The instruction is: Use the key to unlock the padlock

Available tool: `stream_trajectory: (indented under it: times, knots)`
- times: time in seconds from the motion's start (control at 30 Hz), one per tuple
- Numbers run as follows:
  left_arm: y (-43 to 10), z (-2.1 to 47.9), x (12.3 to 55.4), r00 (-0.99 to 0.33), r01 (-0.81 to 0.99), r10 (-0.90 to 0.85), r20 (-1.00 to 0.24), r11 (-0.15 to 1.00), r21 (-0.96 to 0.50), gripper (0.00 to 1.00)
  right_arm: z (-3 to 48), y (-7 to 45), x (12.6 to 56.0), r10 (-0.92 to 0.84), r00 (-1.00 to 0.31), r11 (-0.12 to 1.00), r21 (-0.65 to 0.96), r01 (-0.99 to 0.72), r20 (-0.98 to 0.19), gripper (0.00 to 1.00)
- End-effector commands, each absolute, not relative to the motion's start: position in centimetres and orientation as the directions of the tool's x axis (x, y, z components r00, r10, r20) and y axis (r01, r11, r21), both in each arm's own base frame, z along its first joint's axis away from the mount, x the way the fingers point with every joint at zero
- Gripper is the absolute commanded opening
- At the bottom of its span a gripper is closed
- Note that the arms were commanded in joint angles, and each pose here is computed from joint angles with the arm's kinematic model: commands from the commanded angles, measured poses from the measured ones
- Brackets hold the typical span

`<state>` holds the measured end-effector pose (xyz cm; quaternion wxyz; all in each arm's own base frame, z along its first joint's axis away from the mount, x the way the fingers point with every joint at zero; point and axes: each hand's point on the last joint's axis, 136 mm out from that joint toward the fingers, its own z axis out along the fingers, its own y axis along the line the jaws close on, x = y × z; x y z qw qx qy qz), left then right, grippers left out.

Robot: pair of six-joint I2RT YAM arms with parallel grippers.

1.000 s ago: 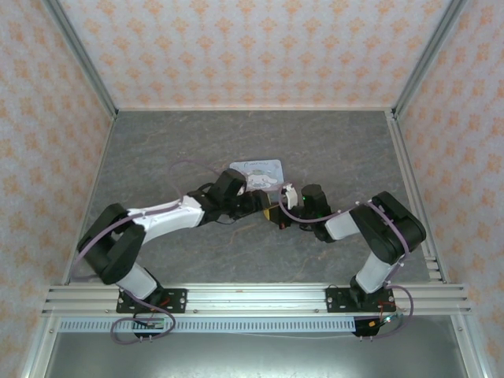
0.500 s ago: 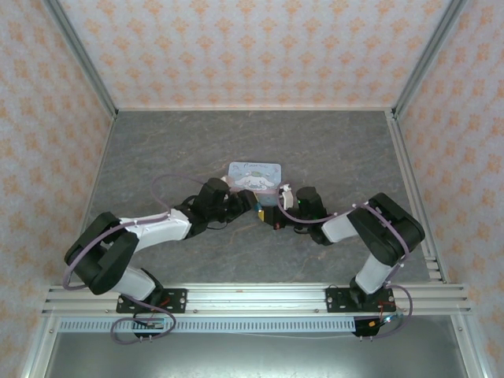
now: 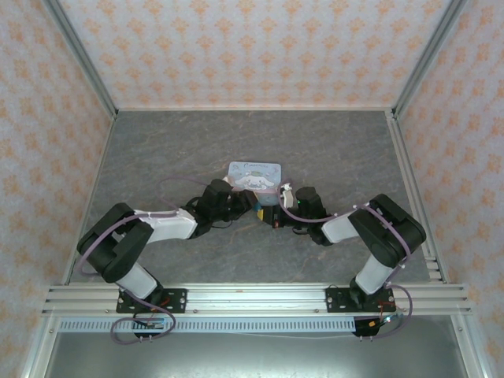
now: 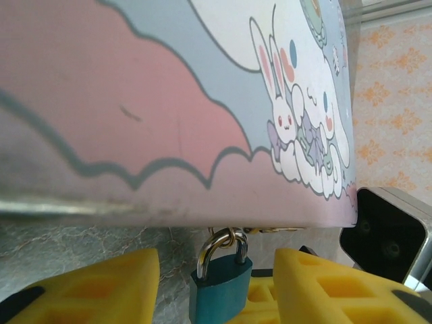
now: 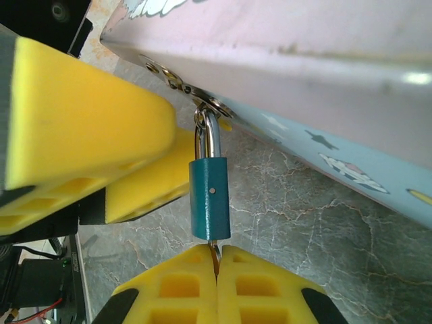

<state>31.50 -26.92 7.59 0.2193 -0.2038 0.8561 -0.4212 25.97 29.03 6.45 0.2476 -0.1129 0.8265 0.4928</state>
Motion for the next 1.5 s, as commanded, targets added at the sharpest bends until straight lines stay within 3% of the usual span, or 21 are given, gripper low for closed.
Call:
stream_trajectory:
  times: [0.0, 0.23, 0.47, 0.63, 0.83, 1.03, 1.27, 1.47]
  knots:
    - [-27.7, 7.9, 31.9, -0.814, -0.139, -0.539, -0.215, 0.54, -0.83, 0.44, 9.9, 30.0, 26.8, 0.092, -0.808, 0.423, 0.757, -0.498, -0.582, 0.0]
    - [-28.7, 7.7, 31.8, -0.824, -0.136, -0.529, -0.201, 0.53, -0.837, 0.37, 10.5, 30.3, 27.0, 0.114, -0.816, 0.404, 0.777, -0.482, -0.566, 0.0]
    - [-28.8, 7.7, 31.7, -0.825, -0.128, -0.525, -0.211, 0.536, -0.834, 0.22, 11.1, 30.4, 26.9, 0.127, -0.824, 0.383, 0.793, -0.473, -0.553, 0.01]
    - [-28.7, 8.1, 31.7, -0.823, -0.122, -0.522, -0.222, 0.546, -0.829, 0.1, 10.7, 29.8, 26.8, 0.127, -0.82, 0.426, 0.777, -0.462, -0.558, 0.11]
    - [-28.5, 8.8, 31.7, -0.818, -0.125, -0.529, -0.227, 0.549, -0.827, 0.0, 9.9, 28.7, 26.8, 0.109, -0.811, 0.499, 0.737, -0.455, -0.575, 0.31]
    - [-28.6, 8.9, 31.7, -0.816, -0.142, -0.538, -0.212, 0.542, -0.828, 0.0, 9.2, 26.7, 26.4, 0.073, -0.793, 0.601, 0.661, -0.449, -0.605, 0.41]
    - [-28.5, 9.1, 31.4, -0.811, -0.22, -0.568, -0.139, 0.517, -0.828, 0.0, 12.6, 22.6, 25.7, 0.039, -0.634, 0.723, 0.46, -0.515, -0.772, 0.48]
    - [-28.2, 9.9, 31.0, -0.806, -0.28, -0.584, -0.1, 0.525, -0.804, 0.0, 16.9, 20.4, 24.1, -0.045, -0.425, 0.74, 0.255, -0.623, -0.904, 0.5]
